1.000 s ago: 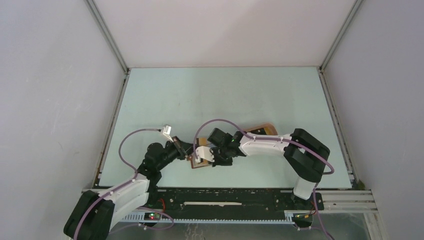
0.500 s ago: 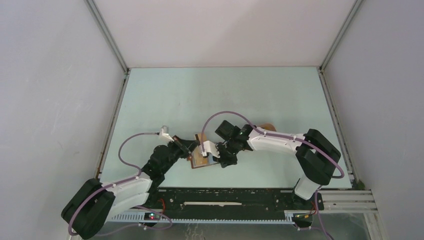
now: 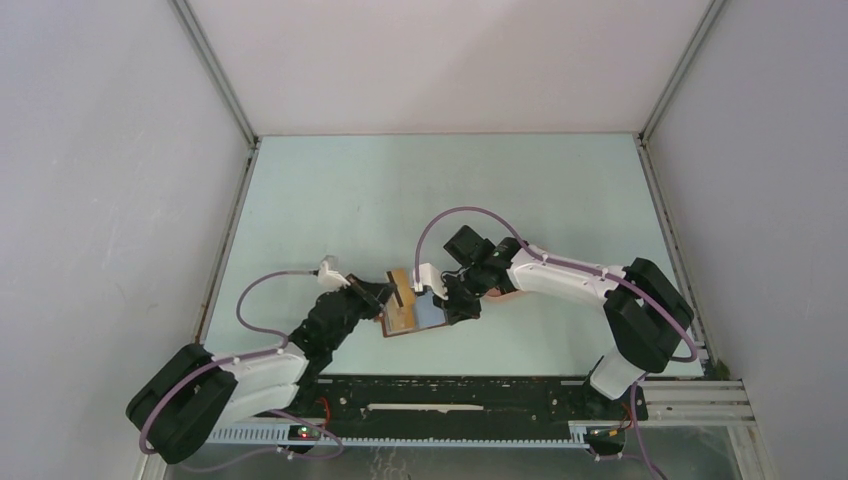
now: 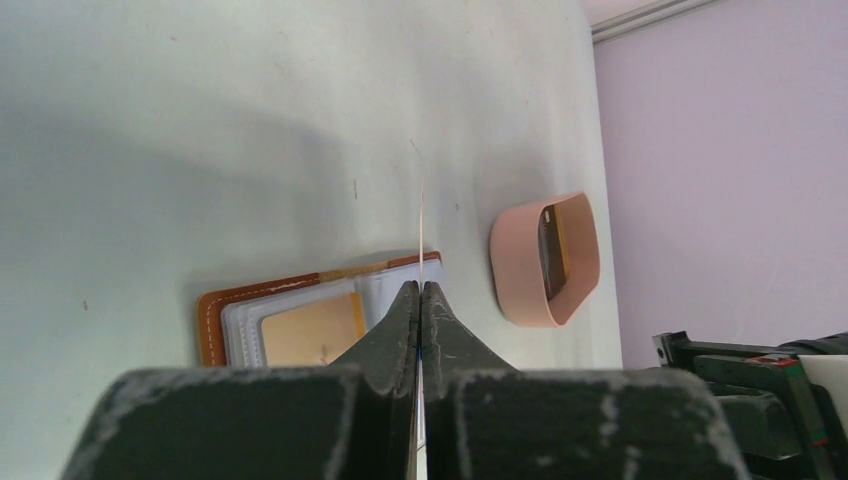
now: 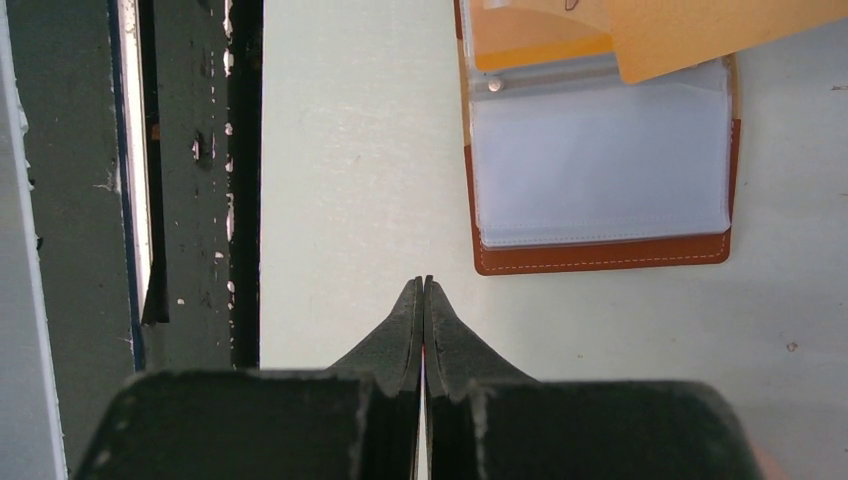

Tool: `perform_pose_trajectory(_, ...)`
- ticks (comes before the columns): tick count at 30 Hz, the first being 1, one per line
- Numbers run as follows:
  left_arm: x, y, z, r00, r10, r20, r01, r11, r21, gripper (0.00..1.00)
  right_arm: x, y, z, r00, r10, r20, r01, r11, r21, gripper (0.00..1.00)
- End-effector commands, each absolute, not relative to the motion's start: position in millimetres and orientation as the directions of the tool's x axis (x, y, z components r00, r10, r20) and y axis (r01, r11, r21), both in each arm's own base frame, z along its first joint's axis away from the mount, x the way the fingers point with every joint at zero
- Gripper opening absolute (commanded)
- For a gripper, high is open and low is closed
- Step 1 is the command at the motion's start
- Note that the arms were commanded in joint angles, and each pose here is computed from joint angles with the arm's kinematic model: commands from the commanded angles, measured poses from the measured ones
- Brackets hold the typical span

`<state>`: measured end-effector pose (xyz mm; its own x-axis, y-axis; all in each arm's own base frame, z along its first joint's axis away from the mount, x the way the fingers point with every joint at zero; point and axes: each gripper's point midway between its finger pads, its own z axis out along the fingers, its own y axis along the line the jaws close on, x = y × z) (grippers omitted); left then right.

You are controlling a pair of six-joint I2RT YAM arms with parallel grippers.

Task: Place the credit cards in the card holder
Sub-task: Insert the credit card into the card holder.

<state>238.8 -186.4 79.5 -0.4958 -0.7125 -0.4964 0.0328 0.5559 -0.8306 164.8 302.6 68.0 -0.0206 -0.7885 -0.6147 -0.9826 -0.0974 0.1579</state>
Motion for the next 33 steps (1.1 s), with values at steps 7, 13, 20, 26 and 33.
perform_pose_trajectory(7,229.4,-178.6,50.8,-0.508,-0.692,-0.513,-0.024,0.607,-0.795,0.00,171.7,311.9,93.5,-0.017,-0.745,-0.667,-0.987,-0.095,0.132,0.01)
perform_pose_trajectory(13,228.3,-178.5,45.3,-0.510,-0.690,-0.513,-0.035,0.613,-0.789,0.00,171.7,312.2,89.9,-0.023,-0.750,-0.661,-0.986,-0.091,0.139,0.01)
perform_pose_trajectory(20,227.3,-184.3,42.9,-0.527,-0.690,-0.495,-0.030,0.598,-0.801,0.00,172.6,311.9,89.8,-0.027,-0.752,-0.659,-0.987,-0.086,0.138,0.01)
perform_pose_trajectory(26,225.3,-186.0,43.5,-0.529,-0.704,-0.473,-0.025,0.571,-0.821,0.00,173.5,311.4,88.5,-0.029,-0.754,-0.656,-0.987,-0.083,0.138,0.01)
perform_pose_trajectory(33,224.2,-183.5,46.2,-0.521,-0.710,-0.474,-0.022,0.566,-0.824,0.00,173.0,311.1,87.5,-0.032,-0.756,-0.653,-0.987,-0.081,0.142,0.01)
